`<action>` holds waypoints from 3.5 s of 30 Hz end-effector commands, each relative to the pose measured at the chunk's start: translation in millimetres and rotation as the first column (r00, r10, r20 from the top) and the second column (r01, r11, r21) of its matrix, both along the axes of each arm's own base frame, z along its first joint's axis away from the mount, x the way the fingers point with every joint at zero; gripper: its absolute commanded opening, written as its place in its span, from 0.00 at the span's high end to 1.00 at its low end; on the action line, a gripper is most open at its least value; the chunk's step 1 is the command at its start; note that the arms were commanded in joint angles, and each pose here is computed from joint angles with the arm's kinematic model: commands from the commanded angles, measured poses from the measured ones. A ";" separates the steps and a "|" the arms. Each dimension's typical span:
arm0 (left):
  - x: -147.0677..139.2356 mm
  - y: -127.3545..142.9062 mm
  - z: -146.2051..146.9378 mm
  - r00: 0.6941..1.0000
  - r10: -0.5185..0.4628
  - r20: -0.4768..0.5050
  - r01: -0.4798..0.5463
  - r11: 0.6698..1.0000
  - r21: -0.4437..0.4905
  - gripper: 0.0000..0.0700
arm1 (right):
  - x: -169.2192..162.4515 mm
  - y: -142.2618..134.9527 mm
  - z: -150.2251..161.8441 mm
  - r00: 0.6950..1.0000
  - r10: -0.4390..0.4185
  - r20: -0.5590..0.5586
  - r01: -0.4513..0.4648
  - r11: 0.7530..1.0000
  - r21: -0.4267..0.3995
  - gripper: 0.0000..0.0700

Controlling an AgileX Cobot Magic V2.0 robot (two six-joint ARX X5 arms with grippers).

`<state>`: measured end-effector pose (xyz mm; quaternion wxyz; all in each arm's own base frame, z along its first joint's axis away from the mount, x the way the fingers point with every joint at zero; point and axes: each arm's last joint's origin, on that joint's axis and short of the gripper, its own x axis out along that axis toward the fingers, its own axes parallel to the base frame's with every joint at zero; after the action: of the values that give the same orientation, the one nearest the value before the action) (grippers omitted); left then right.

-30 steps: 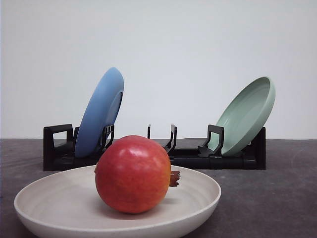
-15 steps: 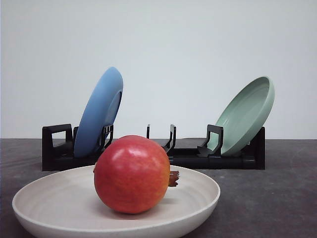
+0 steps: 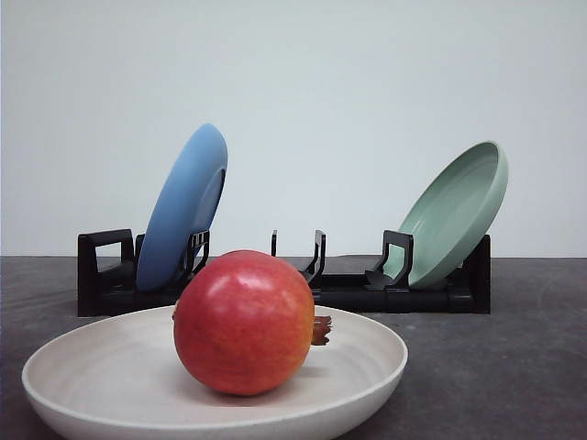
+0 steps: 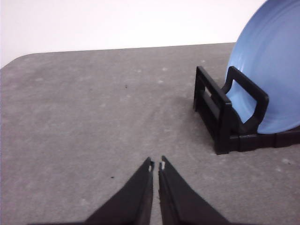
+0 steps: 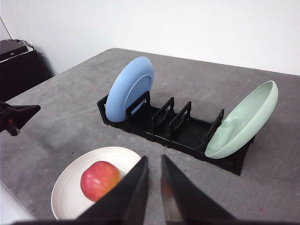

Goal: Place pomegranate in white plate

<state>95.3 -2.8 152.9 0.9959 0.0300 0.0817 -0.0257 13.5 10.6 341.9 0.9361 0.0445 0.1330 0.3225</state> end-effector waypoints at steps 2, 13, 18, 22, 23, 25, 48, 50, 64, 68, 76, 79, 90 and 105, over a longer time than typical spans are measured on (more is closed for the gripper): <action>0.3 0.3 -4.1 1.000 0.005 -0.017 -0.004 1.000 0.010 1.00 | -0.3 -0.1 2.5 1.000 0.007 0.017 -0.007 1.000 0.003 0.94; 0.4 0.3 -3.7 1.000 0.004 -0.013 -0.004 1.000 0.010 1.00 | -0.3 -0.1 2.5 1.000 0.007 0.017 -0.007 1.000 0.003 0.94; 0.4 0.3 -3.8 1.000 0.004 -0.014 -0.004 1.000 0.010 1.00 | -0.3 -0.2 2.5 1.000 0.006 0.017 -0.006 1.000 0.003 0.94; 0.4 0.3 -3.7 1.000 0.004 -0.013 -0.004 1.000 0.010 1.00 | -0.3 -0.2 2.5 1.000 0.006 0.017 -0.007 1.000 0.003 0.94; 0.4 0.3 -3.8 1.000 0.004 -0.014 -0.004 1.000 0.010 1.00 | -0.3 -0.1 2.5 1.000 0.007 0.017 -0.007 1.000 0.003 0.94; 0.4 0.3 -3.8 1.000 0.004 -0.014 -0.004 1.000 0.010 1.00 | -0.3 -0.1 2.5 1.000 0.007 0.017 -0.007 1.000 0.003 0.94; 0.4 0.3 -3.8 1.000 0.004 -0.014 -0.004 1.000 0.010 1.00 | 64.9 -5.0 -83.4 0.796 -0.519 0.312 0.558 0.828 -0.045 0.94; 0.4 0.3 -3.7 1.000 0.004 -0.013 -0.004 1.000 0.010 1.00 | 72.4 -8.8 -107.1 0.776 -0.558 0.294 0.598 0.799 -0.060 0.94; 0.4 0.3 -3.8 1.000 0.004 -0.014 -0.004 1.000 0.010 1.00 | 82.5 -12.7 -190.7 0.782 -0.594 0.186 0.620 0.773 -0.135 0.94; 0.4 0.3 -3.8 1.000 0.004 -0.014 -0.004 1.000 0.010 1.00 | 82.4 -12.7 -191.2 0.782 -0.599 0.172 0.620 0.775 -0.124 0.94; 0.4 0.3 -3.8 1.000 0.004 -0.014 -0.004 1.000 0.010 1.00 | 82.5 -12.7 -190.7 0.779 -0.605 0.164 0.624 0.775 -0.105 0.94; 0.4 0.3 -3.7 1.000 0.004 -0.013 -0.004 1.000 0.010 1.00 | 82.6 -12.7 -189.7 0.778 -0.605 0.172 0.625 0.775 -0.099 0.94; 0.4 0.3 -3.8 1.000 0.004 -0.014 -0.004 1.000 0.010 1.00 | 82.6 -12.7 -189.8 0.778 -0.605 0.171 0.625 0.774 -0.100 0.94; 0.4 0.3 -3.8 1.000 0.004 -0.014 -0.004 1.000 0.010 1.00 | 82.6 -12.7 -189.8 0.778 -0.605 0.171 0.625 0.774 -0.100 0.94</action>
<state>95.3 -2.8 152.9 0.9959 0.0300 0.0817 -0.0257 95.8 -2.1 152.4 0.9968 -0.0133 0.0782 -0.0099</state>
